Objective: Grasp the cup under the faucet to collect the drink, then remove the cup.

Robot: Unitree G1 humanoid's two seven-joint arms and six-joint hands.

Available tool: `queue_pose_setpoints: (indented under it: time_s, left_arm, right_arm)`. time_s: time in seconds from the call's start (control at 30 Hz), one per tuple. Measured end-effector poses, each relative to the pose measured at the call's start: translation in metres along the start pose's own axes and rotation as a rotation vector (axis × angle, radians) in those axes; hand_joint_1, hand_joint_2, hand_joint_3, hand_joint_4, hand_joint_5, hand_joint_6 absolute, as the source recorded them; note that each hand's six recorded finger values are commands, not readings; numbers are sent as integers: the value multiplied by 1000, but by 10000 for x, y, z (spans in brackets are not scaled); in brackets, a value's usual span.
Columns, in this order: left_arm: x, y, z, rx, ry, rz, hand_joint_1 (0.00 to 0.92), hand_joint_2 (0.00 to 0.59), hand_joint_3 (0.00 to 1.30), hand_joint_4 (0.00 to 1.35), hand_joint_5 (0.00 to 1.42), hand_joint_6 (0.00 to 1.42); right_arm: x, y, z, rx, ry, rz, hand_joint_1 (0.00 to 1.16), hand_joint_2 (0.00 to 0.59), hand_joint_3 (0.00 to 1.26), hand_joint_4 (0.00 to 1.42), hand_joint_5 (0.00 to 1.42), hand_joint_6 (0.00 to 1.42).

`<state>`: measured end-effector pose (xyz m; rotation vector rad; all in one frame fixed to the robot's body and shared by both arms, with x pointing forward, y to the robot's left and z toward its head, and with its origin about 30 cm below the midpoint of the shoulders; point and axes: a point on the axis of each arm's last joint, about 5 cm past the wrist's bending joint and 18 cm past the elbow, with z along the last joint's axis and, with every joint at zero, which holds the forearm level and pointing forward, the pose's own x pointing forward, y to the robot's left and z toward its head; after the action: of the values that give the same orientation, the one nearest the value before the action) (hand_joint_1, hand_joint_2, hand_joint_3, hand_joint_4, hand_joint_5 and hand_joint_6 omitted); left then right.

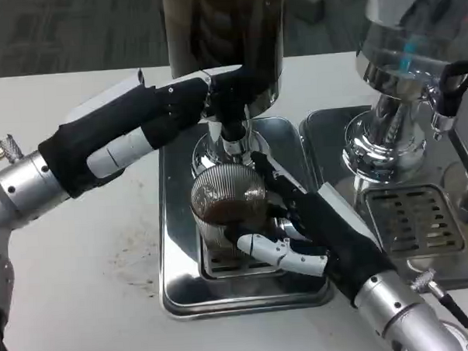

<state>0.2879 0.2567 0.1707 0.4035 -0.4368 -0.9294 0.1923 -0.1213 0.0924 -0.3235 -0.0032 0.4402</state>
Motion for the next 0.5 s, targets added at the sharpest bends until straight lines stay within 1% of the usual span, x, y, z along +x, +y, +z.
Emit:
queue_pose_setpoints:
  time_s: [0.23, 0.33, 0.5]
  left_arm:
    - [-2, -5, -23, -42, -5, 4, 0, 96, 128, 69, 127, 179]
    - [-14, -1, -38, -79, -7, 9, 0, 92, 128, 69, 130, 180]
    - [-29, 2, -74, -171, -13, 10, 0, 90, 151, 96, 157, 194]
  right_arm:
    - [2, 2, 0, 1, 0, 0, 629, 235, 14, 0, 0, 143]
    - [3, 5, 1, 3, -1, -1, 629, 235, 14, 0, 0, 143]
    - [7, 15, 6, 8, -3, -1, 629, 235, 14, 0, 0, 143]
